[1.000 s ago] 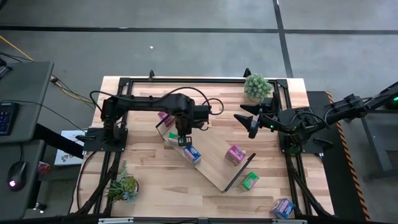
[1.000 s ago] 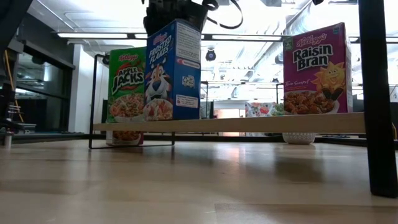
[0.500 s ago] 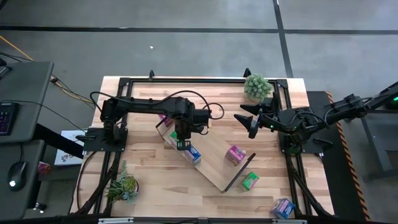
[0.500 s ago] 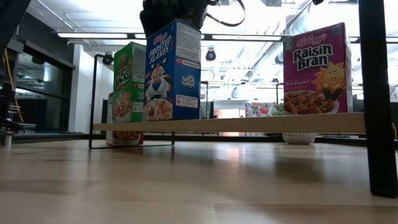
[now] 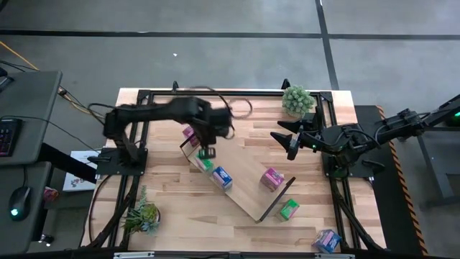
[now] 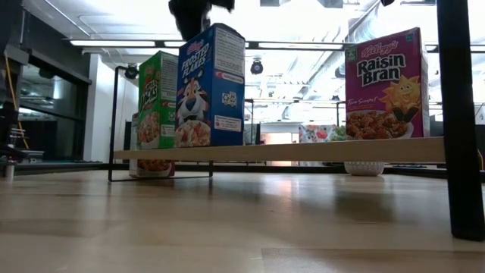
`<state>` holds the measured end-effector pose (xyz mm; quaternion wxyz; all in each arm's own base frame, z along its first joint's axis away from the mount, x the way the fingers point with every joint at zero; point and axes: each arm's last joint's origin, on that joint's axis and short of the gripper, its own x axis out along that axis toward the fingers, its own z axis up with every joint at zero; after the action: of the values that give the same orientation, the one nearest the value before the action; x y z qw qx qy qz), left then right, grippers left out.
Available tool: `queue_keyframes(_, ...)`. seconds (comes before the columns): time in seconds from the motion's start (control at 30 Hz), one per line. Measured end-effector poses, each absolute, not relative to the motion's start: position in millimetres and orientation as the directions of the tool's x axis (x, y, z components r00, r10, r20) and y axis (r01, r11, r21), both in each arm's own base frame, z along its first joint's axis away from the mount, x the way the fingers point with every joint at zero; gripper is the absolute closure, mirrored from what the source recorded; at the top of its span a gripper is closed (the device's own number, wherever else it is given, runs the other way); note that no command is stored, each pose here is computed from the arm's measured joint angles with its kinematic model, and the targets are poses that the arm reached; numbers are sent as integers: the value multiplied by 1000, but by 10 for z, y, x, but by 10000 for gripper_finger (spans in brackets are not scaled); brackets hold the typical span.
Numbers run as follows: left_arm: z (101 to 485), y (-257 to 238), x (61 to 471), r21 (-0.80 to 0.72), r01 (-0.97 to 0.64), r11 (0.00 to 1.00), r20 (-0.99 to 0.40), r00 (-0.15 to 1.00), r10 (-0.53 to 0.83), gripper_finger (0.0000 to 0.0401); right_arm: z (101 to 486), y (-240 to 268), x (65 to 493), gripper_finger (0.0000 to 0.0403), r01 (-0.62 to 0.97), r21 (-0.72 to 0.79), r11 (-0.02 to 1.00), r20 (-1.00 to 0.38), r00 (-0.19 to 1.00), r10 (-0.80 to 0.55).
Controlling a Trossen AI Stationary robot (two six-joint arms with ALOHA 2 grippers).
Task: Stack cereal on shelf
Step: Put the violet cereal box on the shelf aligned with the other violet cereal box
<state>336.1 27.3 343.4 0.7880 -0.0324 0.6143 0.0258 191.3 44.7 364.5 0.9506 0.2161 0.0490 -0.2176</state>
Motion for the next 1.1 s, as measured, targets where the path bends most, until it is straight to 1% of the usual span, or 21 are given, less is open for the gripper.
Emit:
queue_keyframes(0.1, 3780, 336, 3175, -10, -89, 996, -903, 428, 29, 401, 3646, 447, 1912, 114, 435, 399, 807, -187, 901, -393)
queue_keyframes(0.17, 4007, 375, 3029, -6, -105, 994, -817, 575, 56, 401, 3646, 447, 1914, 114, 435, 400, 807, -186, 901, -393)
queue_keyframes(0.27, 4261, 396, 2778, -5, -131, 991, -647, 756, 96, 401, 3647, 447, 1914, 114, 434, 413, 801, -186, 901, -393)
queue_keyframes(0.37, 4362, 389, 2499, -13, -170, 985, -480, 865, 143, 401, 3648, 446, 1914, 114, 435, 416, 798, -185, 900, -395)
queue_keyframes(0.43, 4355, 381, 2313, -25, -216, 976, -375, 907, 191, 401, 3648, 446, 1913, 114, 438, 416, 797, -184, 899, -398)
queue_keyframes(0.5, 4306, 362, 2132, -50, -252, 967, -279, 933, 228, 401, 3650, 443, 1913, 114, 443, 415, 795, -181, 896, -405)
queue_keyframes(0.6, 4141, 341, 1907, -100, -300, 949, -180, 943, 280, 401, 3653, 442, 1913, 114, 447, 415, 793, -178, 894, -410)
queue_keyframes(0.7, 3956, 332, 1751, -146, -352, 925, -131, 933, 335, 401, 3653, 440, 1912, 114, 452, 414, 790, -177, 891, -417)
queue_keyframes(0.8, 3832, 338, 1659, -155, -416, 896, -124, 908, 400, 401, 3654, 439, 1911, 114, 456, 416, 787, -176, 889, -423)
queue_keyframes(0.87, 3789, 356, 1643, -163, -466, 870, -158, 883, 443, 398, 3654, 438, 1911, 114, 458, 415, 786, -175, 888, -425)
queue_keyframes(0.93, 3744, 406, 1643, -169, -508, 845, -236, 853, 466, 384, 3654, 437, 1911, 114, 459, 415, 785, -175, 888, -426)
queue_keyframes(1.0, 3713, 472, 1655, -155, -537, 829, -332, 819, 469, 359, 3654, 436, 1910, 114, 463, 415, 784, -174, 885, -431)
queue_keyframes(1.1, 3623, 609, 1692, -139, -584, 800, -491, 742, 457, 307, 3655, 435, 1910, 114, 467, 414, 781, -173, 883, -436)
